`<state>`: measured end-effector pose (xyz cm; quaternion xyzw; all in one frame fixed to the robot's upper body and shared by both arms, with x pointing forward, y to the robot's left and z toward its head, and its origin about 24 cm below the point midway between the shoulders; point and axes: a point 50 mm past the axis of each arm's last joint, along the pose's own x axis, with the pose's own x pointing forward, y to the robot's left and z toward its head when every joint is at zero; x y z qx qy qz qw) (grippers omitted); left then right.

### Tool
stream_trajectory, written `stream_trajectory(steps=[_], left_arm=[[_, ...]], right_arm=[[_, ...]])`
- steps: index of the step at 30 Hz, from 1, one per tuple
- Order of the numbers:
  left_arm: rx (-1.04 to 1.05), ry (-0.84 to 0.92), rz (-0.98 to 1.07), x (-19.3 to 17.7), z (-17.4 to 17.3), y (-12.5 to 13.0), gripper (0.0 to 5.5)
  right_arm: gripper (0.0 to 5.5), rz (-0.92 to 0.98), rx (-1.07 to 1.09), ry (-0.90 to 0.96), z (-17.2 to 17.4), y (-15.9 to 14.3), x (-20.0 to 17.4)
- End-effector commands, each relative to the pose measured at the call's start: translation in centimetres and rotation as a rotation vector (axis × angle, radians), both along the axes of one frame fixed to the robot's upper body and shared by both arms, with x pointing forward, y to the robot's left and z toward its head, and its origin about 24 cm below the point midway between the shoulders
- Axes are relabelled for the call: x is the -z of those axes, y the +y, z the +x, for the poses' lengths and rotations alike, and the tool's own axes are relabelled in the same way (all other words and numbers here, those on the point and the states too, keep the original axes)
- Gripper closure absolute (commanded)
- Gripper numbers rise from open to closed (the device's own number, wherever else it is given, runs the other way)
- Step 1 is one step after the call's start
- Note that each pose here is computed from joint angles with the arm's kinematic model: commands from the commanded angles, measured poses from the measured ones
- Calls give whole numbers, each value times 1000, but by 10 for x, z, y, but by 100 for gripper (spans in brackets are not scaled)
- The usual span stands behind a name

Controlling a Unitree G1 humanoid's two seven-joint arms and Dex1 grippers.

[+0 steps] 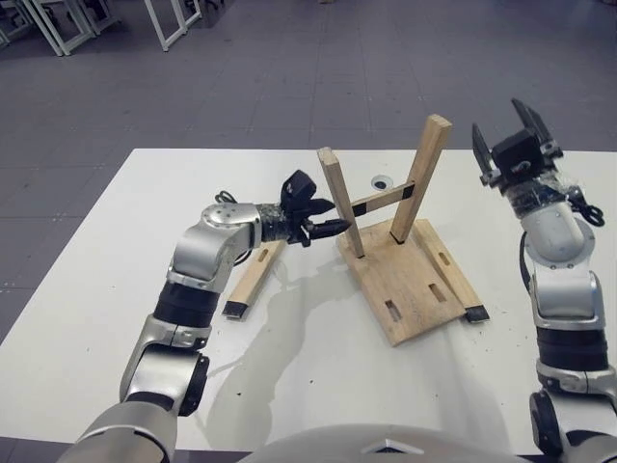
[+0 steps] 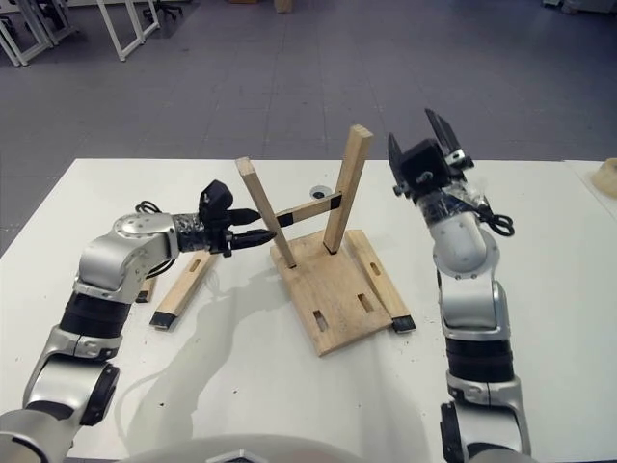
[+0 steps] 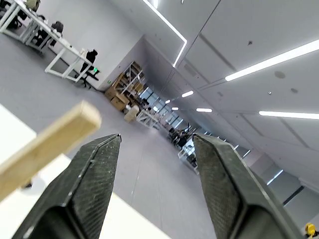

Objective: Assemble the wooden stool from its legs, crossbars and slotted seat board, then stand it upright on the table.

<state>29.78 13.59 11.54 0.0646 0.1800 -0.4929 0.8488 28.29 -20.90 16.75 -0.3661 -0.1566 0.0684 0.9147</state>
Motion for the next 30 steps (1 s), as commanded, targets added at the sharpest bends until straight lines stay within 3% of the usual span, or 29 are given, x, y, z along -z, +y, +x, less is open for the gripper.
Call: stream_trajectory(steps=[1, 4, 9, 13, 16, 19, 27, 30], left_arm=[[-75, 34, 60, 13, -23, 12, 262], [-134, 25, 54, 15, -29, 15, 262], [-246, -37, 45, 14, -24, 17, 262], [-380, -123, -8, -2, -13, 30, 262], [-498, -225, -36, -26, -1, 56, 262], [-570, -339, -63, -58, 17, 74, 262], [-564, -507, -215, -111, 52, 45, 262], [-593, -567, -310, -137, 66, 32, 262]], right_arm=[[285, -86, -67, 201, -20, -9, 45], [285, -163, -124, 413, -29, -13, 88], [285, -276, -203, 527, -26, -10, 114], [285, -415, -292, 557, -28, -7, 125], [285, -545, -387, 549, -32, -1, 126], [285, -536, -448, 504, -34, 12, 116], [285, -458, -558, 432, -33, 38, 92], [285, -400, -536, 414, -32, 34, 78]])
